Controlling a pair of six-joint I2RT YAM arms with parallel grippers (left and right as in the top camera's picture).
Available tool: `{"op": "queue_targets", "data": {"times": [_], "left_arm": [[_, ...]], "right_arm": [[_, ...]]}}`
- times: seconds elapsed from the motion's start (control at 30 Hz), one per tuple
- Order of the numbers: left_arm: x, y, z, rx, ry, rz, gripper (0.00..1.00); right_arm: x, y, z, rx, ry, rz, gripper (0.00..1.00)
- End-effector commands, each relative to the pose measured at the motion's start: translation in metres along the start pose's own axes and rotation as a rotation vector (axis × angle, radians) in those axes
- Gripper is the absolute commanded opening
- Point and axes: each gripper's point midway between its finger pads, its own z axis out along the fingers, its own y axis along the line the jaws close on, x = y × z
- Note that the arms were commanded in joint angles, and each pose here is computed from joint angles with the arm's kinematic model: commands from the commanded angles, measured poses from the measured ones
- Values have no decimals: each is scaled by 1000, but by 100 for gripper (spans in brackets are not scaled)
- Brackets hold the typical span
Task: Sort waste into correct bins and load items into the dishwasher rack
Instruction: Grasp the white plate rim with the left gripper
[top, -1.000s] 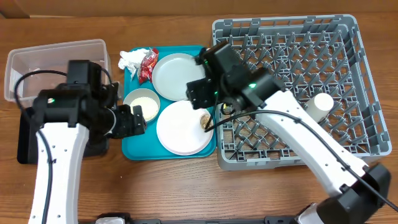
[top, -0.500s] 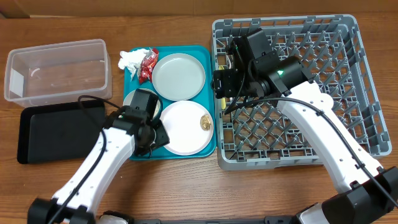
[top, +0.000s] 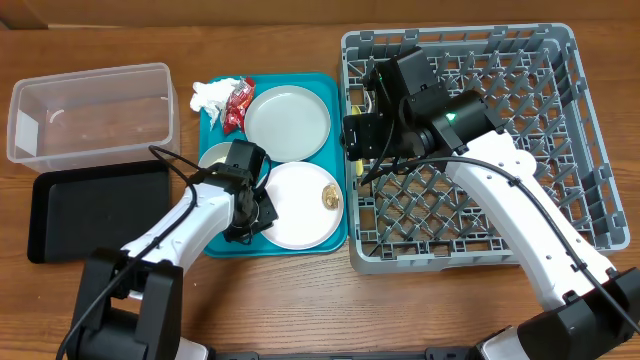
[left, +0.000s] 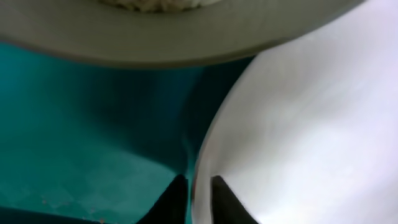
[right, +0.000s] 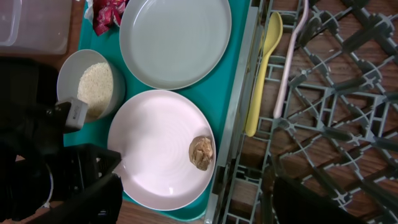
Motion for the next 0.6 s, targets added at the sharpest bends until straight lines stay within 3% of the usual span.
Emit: {"op": "queue_targets", "data": {"times": [0.0, 0.57], "left_arm": [[1, 4, 4, -28, 0, 15, 4], [-1, 0, -15, -51, 26, 66, 4]], "right_arm": [[-8, 5, -17, -16, -49, -10, 81], [-7, 4, -17, -10, -43, -8, 81]]}}
